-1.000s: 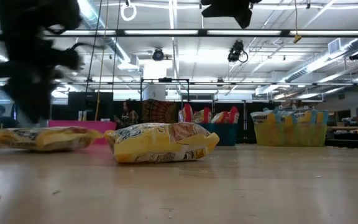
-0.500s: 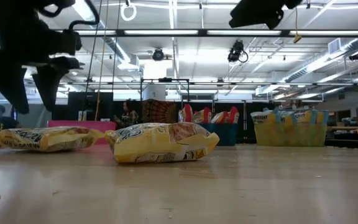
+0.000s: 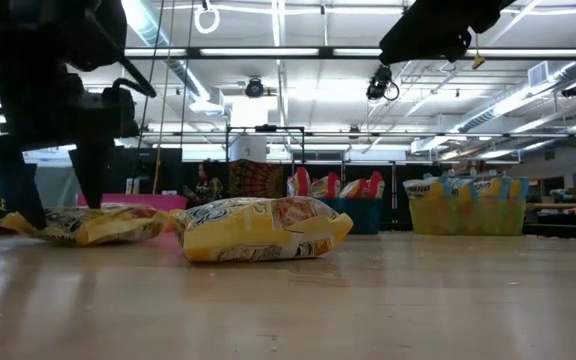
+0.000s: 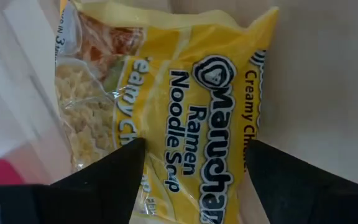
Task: Sort Maruchan noodles
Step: Put the yellow noodle pack into the red bin
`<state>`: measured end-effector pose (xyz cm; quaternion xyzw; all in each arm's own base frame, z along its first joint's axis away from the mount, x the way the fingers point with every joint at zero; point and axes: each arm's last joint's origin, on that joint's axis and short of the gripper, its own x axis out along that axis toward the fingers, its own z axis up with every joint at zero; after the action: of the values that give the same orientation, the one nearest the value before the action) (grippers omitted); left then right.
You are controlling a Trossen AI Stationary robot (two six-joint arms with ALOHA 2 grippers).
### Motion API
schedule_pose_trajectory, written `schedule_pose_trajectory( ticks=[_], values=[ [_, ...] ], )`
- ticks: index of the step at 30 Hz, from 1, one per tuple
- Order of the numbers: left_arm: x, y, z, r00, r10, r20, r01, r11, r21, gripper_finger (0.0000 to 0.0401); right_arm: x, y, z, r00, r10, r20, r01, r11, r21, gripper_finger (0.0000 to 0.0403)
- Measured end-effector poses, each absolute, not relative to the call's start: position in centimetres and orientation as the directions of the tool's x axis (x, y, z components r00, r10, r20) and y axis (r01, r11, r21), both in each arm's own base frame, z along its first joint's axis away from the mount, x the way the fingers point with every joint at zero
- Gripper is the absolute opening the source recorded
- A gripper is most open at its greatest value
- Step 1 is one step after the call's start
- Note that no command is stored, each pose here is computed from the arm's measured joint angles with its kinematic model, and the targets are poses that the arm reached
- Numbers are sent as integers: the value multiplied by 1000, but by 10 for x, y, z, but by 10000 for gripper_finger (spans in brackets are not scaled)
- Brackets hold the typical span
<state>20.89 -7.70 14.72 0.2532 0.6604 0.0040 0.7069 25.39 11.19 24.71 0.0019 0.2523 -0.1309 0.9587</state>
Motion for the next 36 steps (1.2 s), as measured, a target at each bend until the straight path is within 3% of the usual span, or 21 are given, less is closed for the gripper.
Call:
schedule_pose_trajectory(
  ticks=[4,7,11,17,25,30,36],
  values=[
    [212,-76,140,127,413,-902,303,850,432,266,254,112,247,839,-240,-488,242,968,-59,141],
    [215,-73,137,126,438,-890,213,865,455,227,254,113,247,840,-223,-495,228,972,-51,141],
    [218,-61,137,100,443,-891,45,893,449,143,252,117,247,845,-207,-493,211,976,-48,141],
    [223,-35,155,42,424,-905,-81,904,420,14,250,123,248,854,-191,-484,196,980,-42,141],
    [230,34,246,129,395,-910,-499,819,284,4,248,127,248,857,-168,-486,195,981,4,141],
    [199,97,288,236,346,-908,-772,634,41,3,247,129,247,854,-136,-502,194,979,66,141],
    [158,151,299,310,348,-885,-899,411,-153,2,243,137,247,858,-98,-504,181,976,118,141]
  ],
)
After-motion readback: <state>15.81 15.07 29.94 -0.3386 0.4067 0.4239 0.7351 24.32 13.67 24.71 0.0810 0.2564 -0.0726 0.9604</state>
